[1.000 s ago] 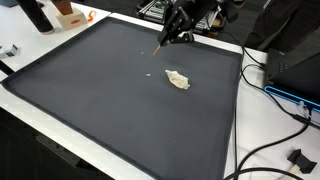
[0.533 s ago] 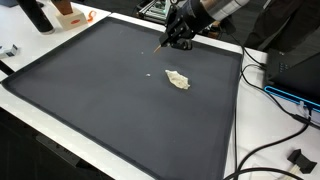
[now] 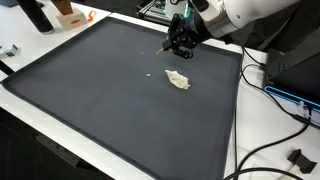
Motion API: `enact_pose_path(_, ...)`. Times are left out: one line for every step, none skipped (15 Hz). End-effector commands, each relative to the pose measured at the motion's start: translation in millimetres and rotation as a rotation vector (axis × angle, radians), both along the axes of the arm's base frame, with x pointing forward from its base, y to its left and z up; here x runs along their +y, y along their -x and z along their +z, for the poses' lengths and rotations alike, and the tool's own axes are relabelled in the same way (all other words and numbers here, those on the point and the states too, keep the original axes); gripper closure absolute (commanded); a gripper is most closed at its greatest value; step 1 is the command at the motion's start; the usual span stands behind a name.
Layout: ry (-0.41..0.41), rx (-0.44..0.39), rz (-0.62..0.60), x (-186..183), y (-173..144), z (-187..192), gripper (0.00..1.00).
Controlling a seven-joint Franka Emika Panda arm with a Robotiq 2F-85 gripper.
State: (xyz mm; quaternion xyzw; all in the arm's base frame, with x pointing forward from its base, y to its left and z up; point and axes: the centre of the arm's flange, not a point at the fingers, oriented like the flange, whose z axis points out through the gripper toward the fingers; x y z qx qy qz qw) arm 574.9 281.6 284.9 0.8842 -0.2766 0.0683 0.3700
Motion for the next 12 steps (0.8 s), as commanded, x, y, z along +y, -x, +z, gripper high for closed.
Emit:
enact_pose_path(0.047,0.046,0.019,9.7,-6.4,-9.8,0.97)
enact_pose_path(0.053,0.055,0.023,11.2,-6.2,-12.7,0.97)
enact_pose_path(0.059,0.066,0.027,12.8,-5.8,-16.1,0.97)
enact_pose_path(0.065,0.074,0.031,14.2,-5.7,-18.6,0.97)
enact_pose_path(0.068,0.080,0.034,15.7,-5.8,-21.3,0.97)
enact_pose_path(0.072,0.085,0.038,17.1,-5.8,-23.8,0.97)
enact_pose_path(0.080,0.087,0.044,18.4,-6.3,-26.8,0.97)
enact_pose_path(0.090,0.085,0.046,19.3,-7.1,-29.6,0.97)
enact_pose_path(0.102,0.085,0.047,19.8,-8.0,-32.7,0.97)
enact_pose_path(0.113,0.087,0.047,19.5,-9.0,-35.7,0.97)
enact_pose_path(0.121,0.089,0.050,19.1,-9.9,-38.1,0.97)
enact_pose_path(0.126,0.092,0.056,18.6,-11.4,-40.6,0.97)
